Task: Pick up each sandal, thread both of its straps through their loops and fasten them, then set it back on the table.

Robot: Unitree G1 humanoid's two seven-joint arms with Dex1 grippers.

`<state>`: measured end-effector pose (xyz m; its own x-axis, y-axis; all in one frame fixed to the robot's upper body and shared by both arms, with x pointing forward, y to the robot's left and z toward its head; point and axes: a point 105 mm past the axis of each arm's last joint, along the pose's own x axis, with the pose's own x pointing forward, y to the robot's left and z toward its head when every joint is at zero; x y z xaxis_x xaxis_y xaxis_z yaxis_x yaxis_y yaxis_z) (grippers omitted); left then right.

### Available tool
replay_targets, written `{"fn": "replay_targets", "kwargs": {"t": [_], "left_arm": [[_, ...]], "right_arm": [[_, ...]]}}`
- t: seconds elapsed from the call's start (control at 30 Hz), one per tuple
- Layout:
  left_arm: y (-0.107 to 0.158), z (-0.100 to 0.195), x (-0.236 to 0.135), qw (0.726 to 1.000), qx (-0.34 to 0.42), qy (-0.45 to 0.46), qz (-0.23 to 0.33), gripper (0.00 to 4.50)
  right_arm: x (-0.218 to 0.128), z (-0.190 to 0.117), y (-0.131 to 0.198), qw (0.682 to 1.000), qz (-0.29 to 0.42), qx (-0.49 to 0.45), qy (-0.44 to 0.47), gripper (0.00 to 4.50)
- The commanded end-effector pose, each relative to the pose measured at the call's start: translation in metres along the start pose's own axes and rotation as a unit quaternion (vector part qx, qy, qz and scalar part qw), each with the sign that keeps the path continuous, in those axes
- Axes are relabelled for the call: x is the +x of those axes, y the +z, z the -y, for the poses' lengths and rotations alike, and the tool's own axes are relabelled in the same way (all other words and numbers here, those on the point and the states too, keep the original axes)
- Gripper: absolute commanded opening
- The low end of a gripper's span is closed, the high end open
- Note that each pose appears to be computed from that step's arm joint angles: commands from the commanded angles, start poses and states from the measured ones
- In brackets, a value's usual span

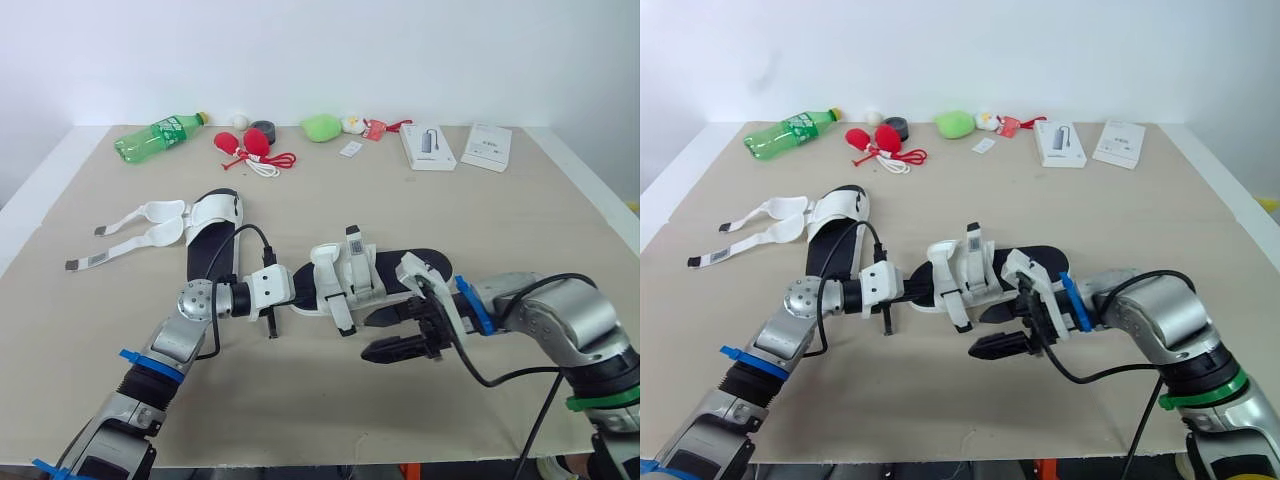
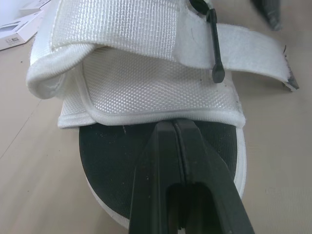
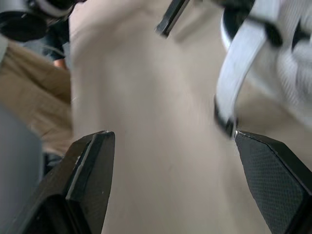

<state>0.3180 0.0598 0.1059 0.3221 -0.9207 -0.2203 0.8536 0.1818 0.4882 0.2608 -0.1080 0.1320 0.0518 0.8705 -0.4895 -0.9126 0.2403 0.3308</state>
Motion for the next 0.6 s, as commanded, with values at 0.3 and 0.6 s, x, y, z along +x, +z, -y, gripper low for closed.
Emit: {"fn": "replay_targets", "kwargs": {"t": [0.3, 0.6], "left_arm": [[-0.017, 0.02, 0.002, 0.999, -0.023, -0.034, -0.032, 0.0], [-0.017, 0.019, 0.002, 0.999, -0.024, -0.032, -0.031, 0.0]], "right_arm": [[0.007, 0.011, 0.017, 0.999, 0.044, 0.01, -0.03, 2.55], [0.009, -0.003, -0.016, 0.995, 0.009, 0.098, -0.008, 0.07]]}}
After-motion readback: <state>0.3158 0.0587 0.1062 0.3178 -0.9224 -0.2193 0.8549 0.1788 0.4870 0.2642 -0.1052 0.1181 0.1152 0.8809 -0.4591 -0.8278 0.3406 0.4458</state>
